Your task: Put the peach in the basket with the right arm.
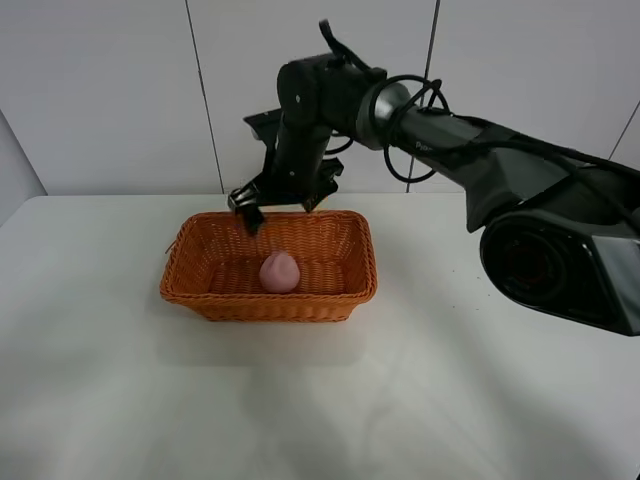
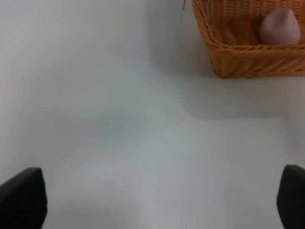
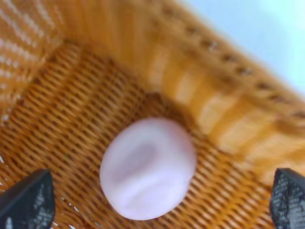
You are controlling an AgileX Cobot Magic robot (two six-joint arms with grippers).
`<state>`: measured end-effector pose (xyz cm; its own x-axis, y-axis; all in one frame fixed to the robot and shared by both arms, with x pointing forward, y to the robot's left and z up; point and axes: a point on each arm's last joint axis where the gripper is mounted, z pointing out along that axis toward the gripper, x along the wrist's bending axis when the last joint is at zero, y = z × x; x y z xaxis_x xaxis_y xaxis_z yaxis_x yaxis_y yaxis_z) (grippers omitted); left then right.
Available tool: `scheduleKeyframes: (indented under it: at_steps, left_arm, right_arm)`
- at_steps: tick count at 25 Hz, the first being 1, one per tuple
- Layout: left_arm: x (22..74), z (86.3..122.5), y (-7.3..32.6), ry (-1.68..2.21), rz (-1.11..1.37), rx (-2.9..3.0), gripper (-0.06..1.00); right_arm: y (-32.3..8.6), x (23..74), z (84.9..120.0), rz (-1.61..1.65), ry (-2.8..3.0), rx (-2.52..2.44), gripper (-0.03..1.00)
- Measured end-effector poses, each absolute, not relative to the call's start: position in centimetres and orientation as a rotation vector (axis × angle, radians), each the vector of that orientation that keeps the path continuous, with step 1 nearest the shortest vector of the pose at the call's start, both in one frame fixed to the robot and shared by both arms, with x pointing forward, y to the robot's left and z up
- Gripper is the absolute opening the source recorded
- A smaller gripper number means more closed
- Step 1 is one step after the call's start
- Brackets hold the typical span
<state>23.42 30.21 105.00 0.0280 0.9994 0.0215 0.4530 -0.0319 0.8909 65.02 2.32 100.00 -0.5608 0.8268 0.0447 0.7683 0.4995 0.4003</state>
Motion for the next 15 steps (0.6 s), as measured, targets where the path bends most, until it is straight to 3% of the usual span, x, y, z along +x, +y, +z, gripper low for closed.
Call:
scheduleKeyframes:
  at_steps: [6, 11, 15]
  left_arm:
    - [23.4, 105.0, 30.2, 1.516, 0.952, 1.579, 0.99]
    - [23.4, 105.0, 30.2, 1.516, 0.952, 1.579, 0.99]
    - [23.4, 105.0, 30.2, 1.516, 0.952, 1.579, 0.99]
  right_arm:
    - [1.4, 65.7, 105.0, 0.697, 2.470, 1.347, 0.69]
    - [-0.8, 67.2, 105.1, 0.680, 2.427, 1.403, 0.70]
    - [-4.9, 69.8, 105.1, 0.645, 2.339, 1.495, 0.70]
